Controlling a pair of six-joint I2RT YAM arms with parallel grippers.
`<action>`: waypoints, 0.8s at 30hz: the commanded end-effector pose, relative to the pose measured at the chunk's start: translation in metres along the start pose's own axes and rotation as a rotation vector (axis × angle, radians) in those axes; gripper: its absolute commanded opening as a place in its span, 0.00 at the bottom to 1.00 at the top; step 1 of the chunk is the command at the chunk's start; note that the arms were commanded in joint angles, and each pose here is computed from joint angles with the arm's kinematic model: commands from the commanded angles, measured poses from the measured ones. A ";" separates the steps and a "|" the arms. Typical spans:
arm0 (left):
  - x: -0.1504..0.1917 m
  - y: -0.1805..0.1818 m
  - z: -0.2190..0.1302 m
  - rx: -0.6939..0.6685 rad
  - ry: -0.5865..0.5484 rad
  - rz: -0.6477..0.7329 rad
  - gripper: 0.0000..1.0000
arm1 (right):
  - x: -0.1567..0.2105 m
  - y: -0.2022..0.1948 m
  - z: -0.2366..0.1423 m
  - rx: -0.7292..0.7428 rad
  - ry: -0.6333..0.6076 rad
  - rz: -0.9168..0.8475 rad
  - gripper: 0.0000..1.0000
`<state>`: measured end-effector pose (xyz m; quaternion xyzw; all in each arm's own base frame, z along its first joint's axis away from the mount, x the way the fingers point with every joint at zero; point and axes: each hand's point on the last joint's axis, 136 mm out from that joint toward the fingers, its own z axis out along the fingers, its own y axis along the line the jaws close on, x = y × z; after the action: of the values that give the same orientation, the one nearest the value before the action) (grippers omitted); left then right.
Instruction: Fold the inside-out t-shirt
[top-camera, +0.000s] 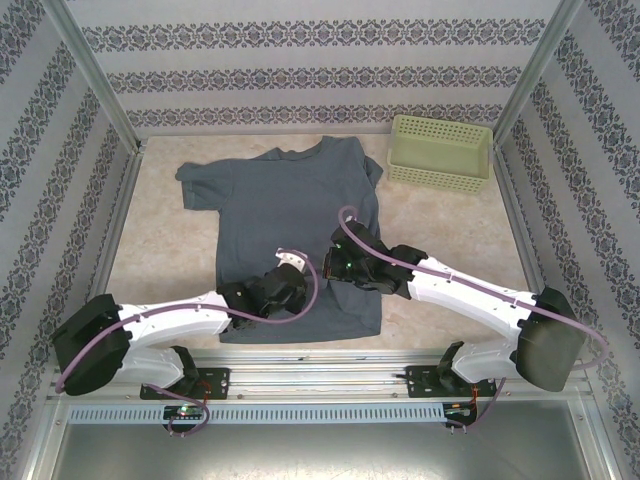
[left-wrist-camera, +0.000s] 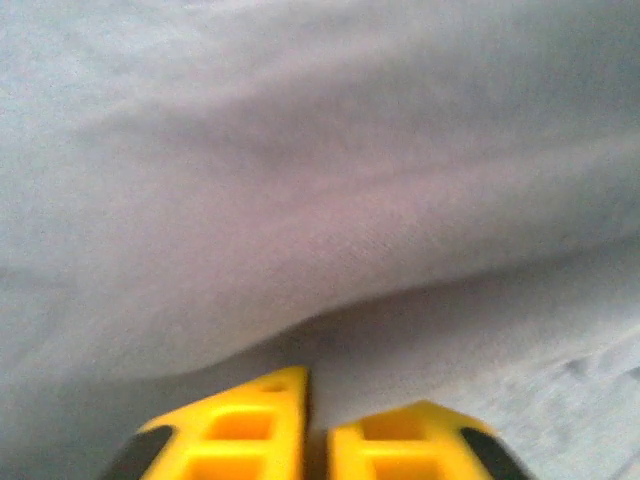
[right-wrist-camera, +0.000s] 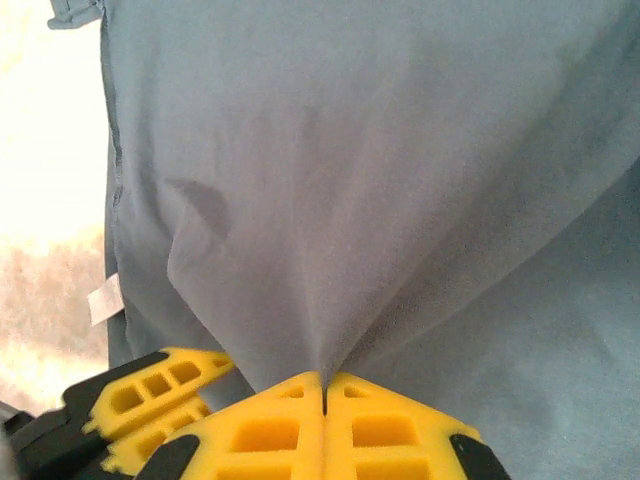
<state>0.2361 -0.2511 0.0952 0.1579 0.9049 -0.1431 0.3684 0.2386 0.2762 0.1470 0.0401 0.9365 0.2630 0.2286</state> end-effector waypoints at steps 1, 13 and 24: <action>-0.019 0.006 -0.007 0.008 -0.051 -0.077 0.00 | -0.005 0.002 0.003 -0.019 -0.024 0.011 0.00; -0.076 0.011 -0.031 0.121 -0.067 -0.155 0.00 | 0.021 0.034 0.008 -0.173 -0.154 -0.281 0.35; -0.103 0.028 -0.057 0.090 -0.113 -0.115 0.00 | 0.090 0.061 0.056 -0.297 -0.109 -0.410 0.42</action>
<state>0.2825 -0.2269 0.1858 0.0999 0.8889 -0.2116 0.3938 0.1739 0.3589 0.0924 -0.1676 0.8848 0.3182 0.2963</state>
